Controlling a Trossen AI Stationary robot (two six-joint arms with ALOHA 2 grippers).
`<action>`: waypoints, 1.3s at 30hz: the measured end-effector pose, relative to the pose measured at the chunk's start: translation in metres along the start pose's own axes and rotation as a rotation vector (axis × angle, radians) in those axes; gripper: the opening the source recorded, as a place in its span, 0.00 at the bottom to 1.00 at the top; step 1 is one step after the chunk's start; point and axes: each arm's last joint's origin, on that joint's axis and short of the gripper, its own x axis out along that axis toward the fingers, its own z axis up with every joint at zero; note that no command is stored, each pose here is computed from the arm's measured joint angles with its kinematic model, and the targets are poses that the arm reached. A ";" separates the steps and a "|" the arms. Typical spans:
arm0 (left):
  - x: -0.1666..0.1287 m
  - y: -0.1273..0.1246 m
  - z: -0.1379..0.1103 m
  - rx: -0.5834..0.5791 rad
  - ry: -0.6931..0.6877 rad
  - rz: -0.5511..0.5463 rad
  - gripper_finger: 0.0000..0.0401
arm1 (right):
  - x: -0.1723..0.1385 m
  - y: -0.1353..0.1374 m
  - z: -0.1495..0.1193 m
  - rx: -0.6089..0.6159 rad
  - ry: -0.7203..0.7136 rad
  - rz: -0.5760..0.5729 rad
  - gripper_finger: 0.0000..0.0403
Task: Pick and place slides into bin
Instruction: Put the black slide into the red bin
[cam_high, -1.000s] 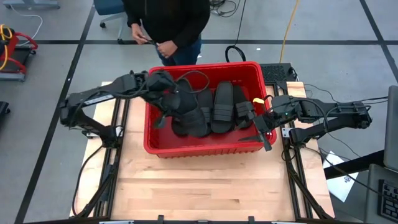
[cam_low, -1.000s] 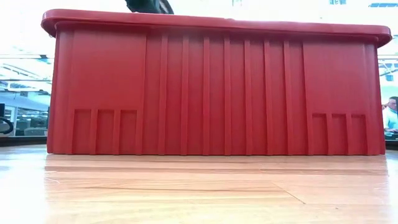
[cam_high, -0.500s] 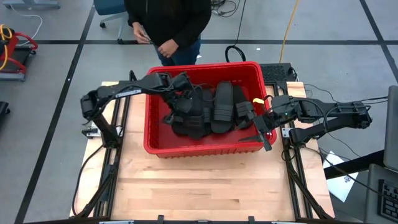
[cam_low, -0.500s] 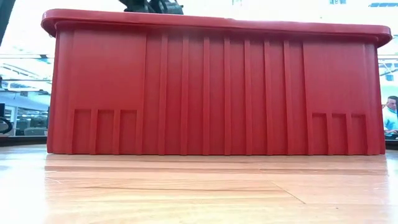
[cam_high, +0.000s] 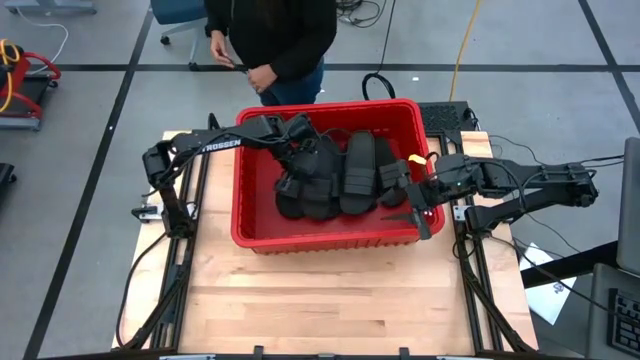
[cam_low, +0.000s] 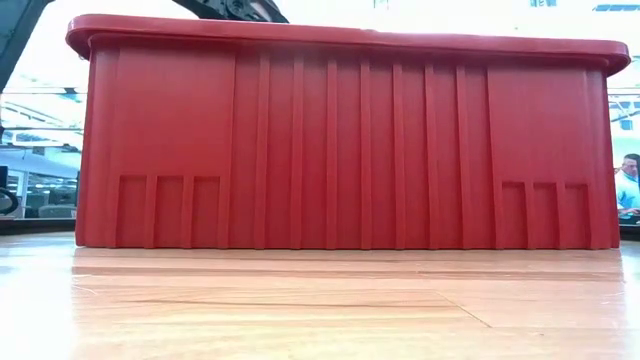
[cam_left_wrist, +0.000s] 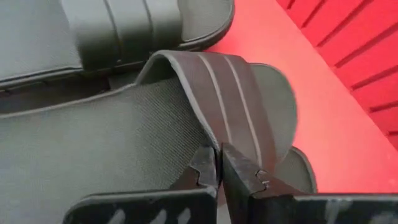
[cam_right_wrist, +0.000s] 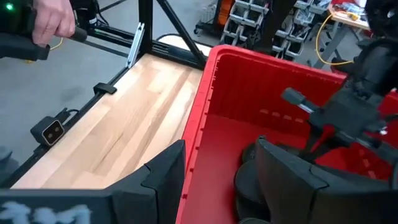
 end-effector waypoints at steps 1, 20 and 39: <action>-0.001 0.002 -0.001 -0.006 -0.004 0.008 0.00 | 0.001 0.000 -0.002 0.001 0.005 0.002 0.45; -0.003 0.010 -0.002 -0.097 -0.079 0.027 0.00 | 0.013 0.002 -0.017 0.003 0.025 0.006 0.45; 0.002 0.010 0.009 -0.111 0.040 0.228 0.27 | 0.013 0.002 -0.016 0.001 0.007 0.002 0.45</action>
